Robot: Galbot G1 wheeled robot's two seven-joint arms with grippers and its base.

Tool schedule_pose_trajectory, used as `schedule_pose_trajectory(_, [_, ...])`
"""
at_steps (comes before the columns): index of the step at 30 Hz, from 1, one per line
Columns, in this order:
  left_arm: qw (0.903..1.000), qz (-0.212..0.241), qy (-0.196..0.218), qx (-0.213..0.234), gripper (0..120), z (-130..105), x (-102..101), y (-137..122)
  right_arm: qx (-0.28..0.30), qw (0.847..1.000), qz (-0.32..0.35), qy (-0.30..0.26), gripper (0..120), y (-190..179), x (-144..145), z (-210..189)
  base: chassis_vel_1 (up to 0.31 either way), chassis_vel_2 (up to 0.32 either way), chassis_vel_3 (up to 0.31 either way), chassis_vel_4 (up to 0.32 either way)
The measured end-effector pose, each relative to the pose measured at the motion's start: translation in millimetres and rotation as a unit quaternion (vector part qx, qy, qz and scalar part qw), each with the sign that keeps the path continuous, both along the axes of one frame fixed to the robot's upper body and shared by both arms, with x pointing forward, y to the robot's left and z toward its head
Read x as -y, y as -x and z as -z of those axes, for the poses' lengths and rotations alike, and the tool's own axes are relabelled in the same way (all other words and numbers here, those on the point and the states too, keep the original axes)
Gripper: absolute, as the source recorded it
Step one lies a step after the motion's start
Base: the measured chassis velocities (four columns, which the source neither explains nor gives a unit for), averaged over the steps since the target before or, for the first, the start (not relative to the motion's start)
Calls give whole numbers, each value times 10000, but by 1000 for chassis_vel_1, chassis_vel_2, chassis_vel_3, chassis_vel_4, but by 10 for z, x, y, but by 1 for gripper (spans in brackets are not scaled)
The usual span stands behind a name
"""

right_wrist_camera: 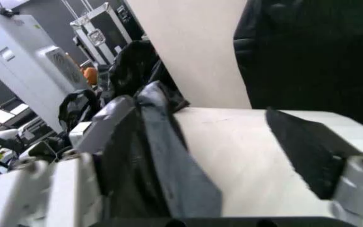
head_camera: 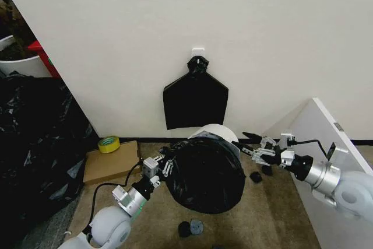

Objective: Place the garbage bag over the trash bin.

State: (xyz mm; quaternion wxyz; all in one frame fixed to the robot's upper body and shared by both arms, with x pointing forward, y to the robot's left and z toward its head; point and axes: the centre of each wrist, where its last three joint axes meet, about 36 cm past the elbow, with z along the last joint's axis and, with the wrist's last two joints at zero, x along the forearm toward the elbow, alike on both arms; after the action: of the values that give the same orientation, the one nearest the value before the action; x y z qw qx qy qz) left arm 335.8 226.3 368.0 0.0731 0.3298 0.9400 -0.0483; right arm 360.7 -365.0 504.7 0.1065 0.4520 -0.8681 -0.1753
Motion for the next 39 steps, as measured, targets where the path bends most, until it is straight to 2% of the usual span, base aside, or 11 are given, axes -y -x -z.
schedule_pose_trajectory(3, [10000, 8, 7, 14, 1, -4, 12, -10, 17, 10000, -46, 14, 65, 27, -46, -12, 0, 0, 0, 0])
schedule_pose_trajectory(8, [10000, 24, -10, 29, 1, -12, 19, -20, 7, 10000, -48, 72, 43, 54, -101, -11, 0, 0, 0, 0])
schedule_pose_trajectory(9, [10000, 24, -10, 29, 1, -12, 19, -20, 7, 10000, -48, 72, 43, 54, -101, -11, 0, 0, 0, 0])
schedule_pose_trajectory(15, [10000, 62, -49, 33, 1, -14, 24, 20, -2, 9999, -64, 91, 17, 66, -120, -15, 0, 0, 0, 0])
schedule_pose_trajectory(16, [10000, 62, -49, 33, 1, -14, 24, 20, -2, 9999, -64, 91, 17, 66, -120, -15, 0, 0, 0, 0])
schedule_pose_trajectory(21, [9999, 94, -32, 47, 1, -31, 49, 40, 28, 9996, -170, 243, 0, 96, -129, 27, 0, 0, 0, 0])
schedule_pose_trajectory(30, [9999, 137, -16, 58, 1, -61, 61, 68, 45, 9994, -134, 302, 0, 100, -136, 38, 0, 0, 0, 0])
schedule_pose_trajectory(34, [9999, 158, -26, 56, 1, -60, 58, 79, 63, 9993, 97, 369, 0, 58, -99, 43, 0, 0, 0, 0])
schedule_pose_trajectory(39, [9996, 265, -19, 101, 1, -84, 74, 87, 93, 9960, 476, 750, 0, -56, 53, 115, 0, 0, 0, 0])
